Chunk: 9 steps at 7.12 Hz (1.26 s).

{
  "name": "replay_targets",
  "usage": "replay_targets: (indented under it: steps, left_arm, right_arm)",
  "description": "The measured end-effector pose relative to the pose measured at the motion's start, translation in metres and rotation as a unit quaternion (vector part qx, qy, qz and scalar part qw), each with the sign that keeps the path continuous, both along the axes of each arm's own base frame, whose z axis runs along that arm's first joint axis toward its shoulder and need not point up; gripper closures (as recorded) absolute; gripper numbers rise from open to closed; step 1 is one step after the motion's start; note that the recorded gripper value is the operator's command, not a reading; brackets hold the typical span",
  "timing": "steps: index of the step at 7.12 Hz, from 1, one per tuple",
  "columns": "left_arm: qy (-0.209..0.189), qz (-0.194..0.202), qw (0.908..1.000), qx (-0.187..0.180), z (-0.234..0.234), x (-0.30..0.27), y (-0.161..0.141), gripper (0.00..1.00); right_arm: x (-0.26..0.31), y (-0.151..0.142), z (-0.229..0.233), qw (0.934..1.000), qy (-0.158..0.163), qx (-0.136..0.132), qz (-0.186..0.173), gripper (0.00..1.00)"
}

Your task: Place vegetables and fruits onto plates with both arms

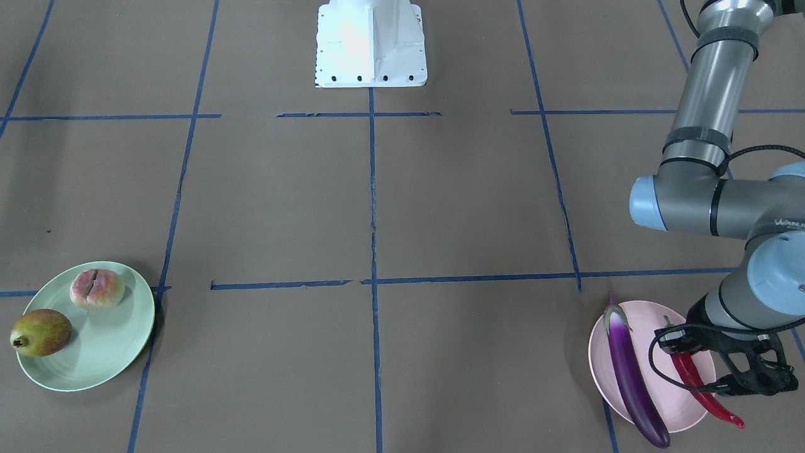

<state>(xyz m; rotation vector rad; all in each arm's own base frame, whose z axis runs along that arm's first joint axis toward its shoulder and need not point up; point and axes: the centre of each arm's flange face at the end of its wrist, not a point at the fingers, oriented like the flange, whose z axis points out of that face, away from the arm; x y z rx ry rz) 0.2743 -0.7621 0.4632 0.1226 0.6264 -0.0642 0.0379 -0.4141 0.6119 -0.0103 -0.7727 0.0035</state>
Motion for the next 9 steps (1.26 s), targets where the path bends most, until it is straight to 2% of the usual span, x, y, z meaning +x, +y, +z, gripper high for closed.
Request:
replay_targets:
  steps: [3,5,7,9]
  left_arm:
    - [0.016,0.010,0.9995,0.024,0.009,0.009,-0.001,0.00]
    - [0.051,0.041,0.9972,0.036,0.021,-0.026,0.010,0.00]
    - [0.077,0.083,0.9911,0.070,0.062,-0.128,0.026,0.00]
    - [0.060,0.131,0.9858,0.087,0.100,-0.238,0.037,0.00]
  right_arm:
    - [0.000,0.000,-0.001,1.0000,0.000,0.001,0.000,0.00]
    - [-0.001,0.000,-0.001,1.0000,-0.002,0.001,0.000,0.00]
    - [-0.001,0.000,-0.001,1.0000,-0.002,0.002,-0.001,0.00]
    - [-0.001,0.000,-0.001,1.0000,-0.002,0.002,-0.001,0.00]
